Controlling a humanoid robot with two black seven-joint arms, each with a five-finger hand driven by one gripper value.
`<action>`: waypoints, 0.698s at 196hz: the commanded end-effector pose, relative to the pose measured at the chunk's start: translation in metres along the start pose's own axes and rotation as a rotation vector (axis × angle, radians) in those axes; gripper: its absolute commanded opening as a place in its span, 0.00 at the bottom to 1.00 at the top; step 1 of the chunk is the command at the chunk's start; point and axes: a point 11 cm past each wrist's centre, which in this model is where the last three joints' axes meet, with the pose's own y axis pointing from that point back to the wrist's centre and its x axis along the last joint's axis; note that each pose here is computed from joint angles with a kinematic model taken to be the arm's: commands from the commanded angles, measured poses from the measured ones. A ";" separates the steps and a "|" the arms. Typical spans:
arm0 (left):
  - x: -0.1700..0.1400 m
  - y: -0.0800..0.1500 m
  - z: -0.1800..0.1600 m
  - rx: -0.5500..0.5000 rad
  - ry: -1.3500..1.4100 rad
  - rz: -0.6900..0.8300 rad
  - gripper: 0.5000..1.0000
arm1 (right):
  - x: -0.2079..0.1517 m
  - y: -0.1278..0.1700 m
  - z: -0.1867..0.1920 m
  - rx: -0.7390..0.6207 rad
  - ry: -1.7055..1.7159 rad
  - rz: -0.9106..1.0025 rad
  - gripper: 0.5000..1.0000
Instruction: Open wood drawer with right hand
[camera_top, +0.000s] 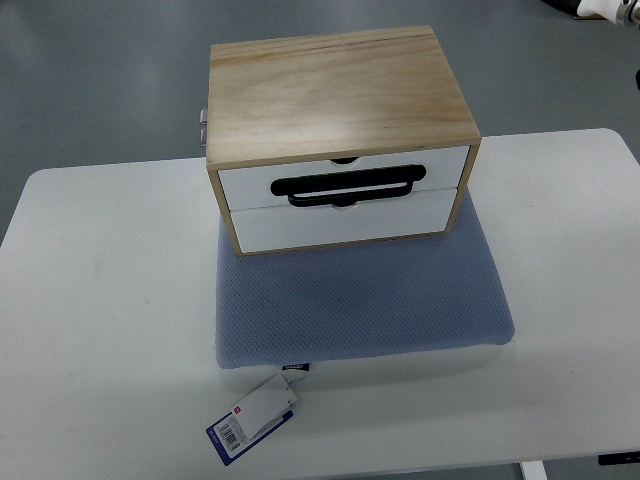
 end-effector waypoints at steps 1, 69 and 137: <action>0.000 0.000 0.000 0.000 -0.001 -0.001 1.00 | -0.023 -0.008 -0.023 -0.110 0.205 -0.067 0.89; 0.000 0.000 0.001 -0.001 -0.003 -0.001 1.00 | -0.157 -0.010 -0.078 -0.584 1.020 -0.272 0.89; 0.000 0.000 0.001 -0.002 -0.001 -0.001 1.00 | -0.265 0.008 -0.043 -0.715 1.018 -0.474 0.89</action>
